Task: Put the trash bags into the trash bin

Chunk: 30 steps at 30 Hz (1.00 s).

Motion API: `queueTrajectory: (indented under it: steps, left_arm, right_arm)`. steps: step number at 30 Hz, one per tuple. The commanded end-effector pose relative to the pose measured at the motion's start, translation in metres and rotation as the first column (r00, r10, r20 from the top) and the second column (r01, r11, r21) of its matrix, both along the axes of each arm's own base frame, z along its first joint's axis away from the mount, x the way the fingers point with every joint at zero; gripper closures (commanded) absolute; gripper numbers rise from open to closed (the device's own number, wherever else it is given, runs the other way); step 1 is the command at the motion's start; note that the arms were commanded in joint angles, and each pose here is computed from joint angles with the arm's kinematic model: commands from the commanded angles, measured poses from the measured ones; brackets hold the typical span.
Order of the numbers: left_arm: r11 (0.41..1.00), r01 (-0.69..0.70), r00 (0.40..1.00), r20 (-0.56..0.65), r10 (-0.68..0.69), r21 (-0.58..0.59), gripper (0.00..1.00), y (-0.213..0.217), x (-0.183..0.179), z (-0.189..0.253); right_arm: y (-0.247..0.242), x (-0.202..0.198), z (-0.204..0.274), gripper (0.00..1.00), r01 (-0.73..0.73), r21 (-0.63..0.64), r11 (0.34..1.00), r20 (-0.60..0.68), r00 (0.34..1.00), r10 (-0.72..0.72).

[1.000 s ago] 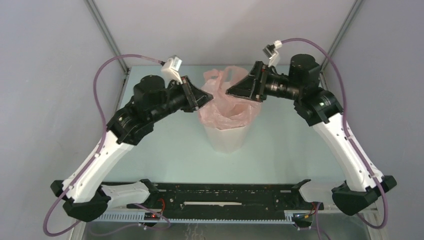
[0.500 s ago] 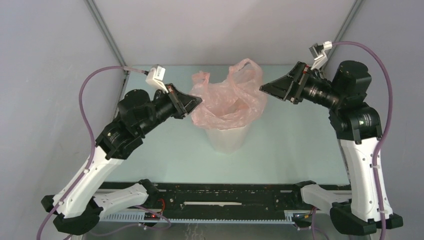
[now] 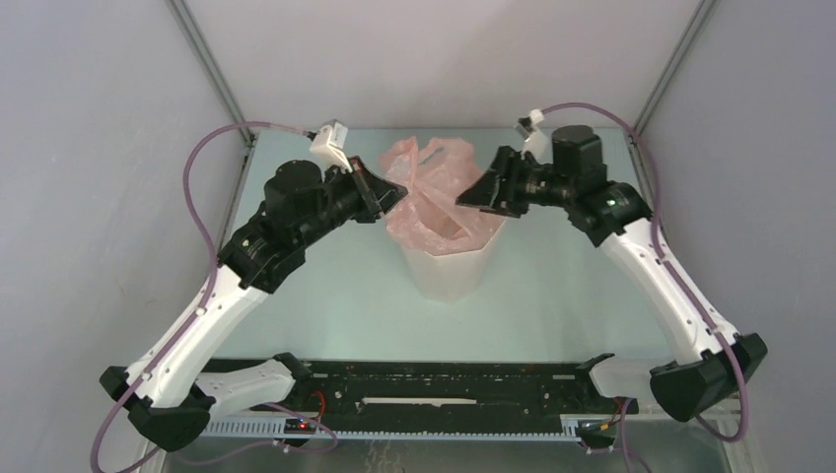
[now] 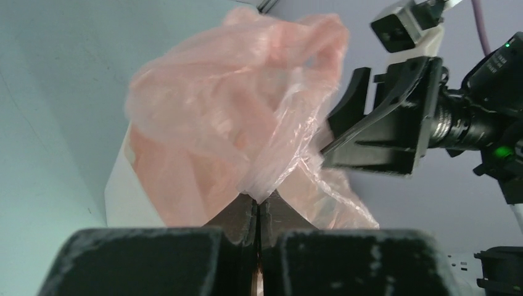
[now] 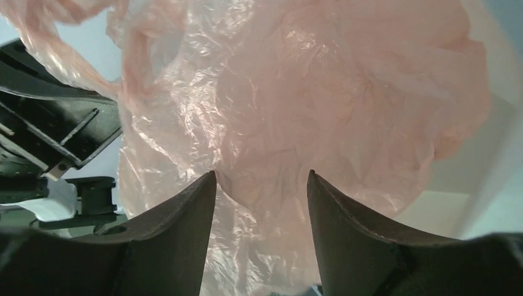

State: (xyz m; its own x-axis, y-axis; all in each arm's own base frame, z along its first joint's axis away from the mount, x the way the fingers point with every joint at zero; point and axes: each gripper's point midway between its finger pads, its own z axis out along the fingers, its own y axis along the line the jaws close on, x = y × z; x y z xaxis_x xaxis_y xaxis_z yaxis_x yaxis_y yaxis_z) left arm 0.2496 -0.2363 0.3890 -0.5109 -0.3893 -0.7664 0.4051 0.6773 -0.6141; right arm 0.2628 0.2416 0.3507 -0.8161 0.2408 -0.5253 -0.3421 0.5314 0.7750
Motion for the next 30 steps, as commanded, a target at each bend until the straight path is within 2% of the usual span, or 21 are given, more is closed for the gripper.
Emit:
queueTrajectory:
  steps: [1, 5, 8, 12, 17, 22, 30]
  left_arm:
    - [0.997, 0.080, 0.996, 0.031, -0.079, -0.012, 1.00, -0.019, 0.013, -0.001]
    - [0.993, 0.117, 0.991, 0.067, -0.118, 0.017, 1.00, -0.032, 0.025, -0.018]
    - [0.992, 0.123, 0.987, 0.098, -0.125, 0.027, 1.00, -0.036, 0.031, -0.025]
    - [0.989, 0.147, 0.974, 0.173, -0.145, 0.006, 1.00, -0.040, 0.032, -0.013]
    - [0.987, 0.161, 0.965, 0.212, -0.156, -0.007, 1.00, -0.043, 0.031, -0.007]
    - [0.990, 0.129, 0.978, 0.175, -0.116, -0.064, 1.00, -0.034, 0.024, -0.014]
    - [0.982, 0.070, 0.993, 0.111, -0.051, -0.173, 1.00, -0.026, 0.021, -0.015]
  right_arm:
    - [0.018, 0.020, 0.007, 0.35, 0.081, 0.009, 0.997, 0.064, 0.995, -0.081]
    - [-0.001, 0.027, -0.008, 0.32, 0.194, -0.060, 0.979, 0.102, 0.977, -0.188]
    - [-0.017, 0.025, -0.001, 0.30, 0.205, -0.094, 0.974, 0.175, 0.967, -0.187]
    - [-0.045, 0.017, 0.015, 0.24, 0.254, -0.187, 0.949, 0.279, 0.940, -0.196]
    - [-0.043, 0.011, 0.050, 0.21, 0.221, -0.261, 0.940, 0.416, 0.904, -0.097]
    - [-0.015, 0.011, 0.083, 0.20, 0.149, -0.343, 0.927, 0.519, 0.853, 0.055]
    - [0.007, 0.022, 0.066, 0.19, 0.195, -0.602, 0.774, 0.616, 0.730, 0.295]
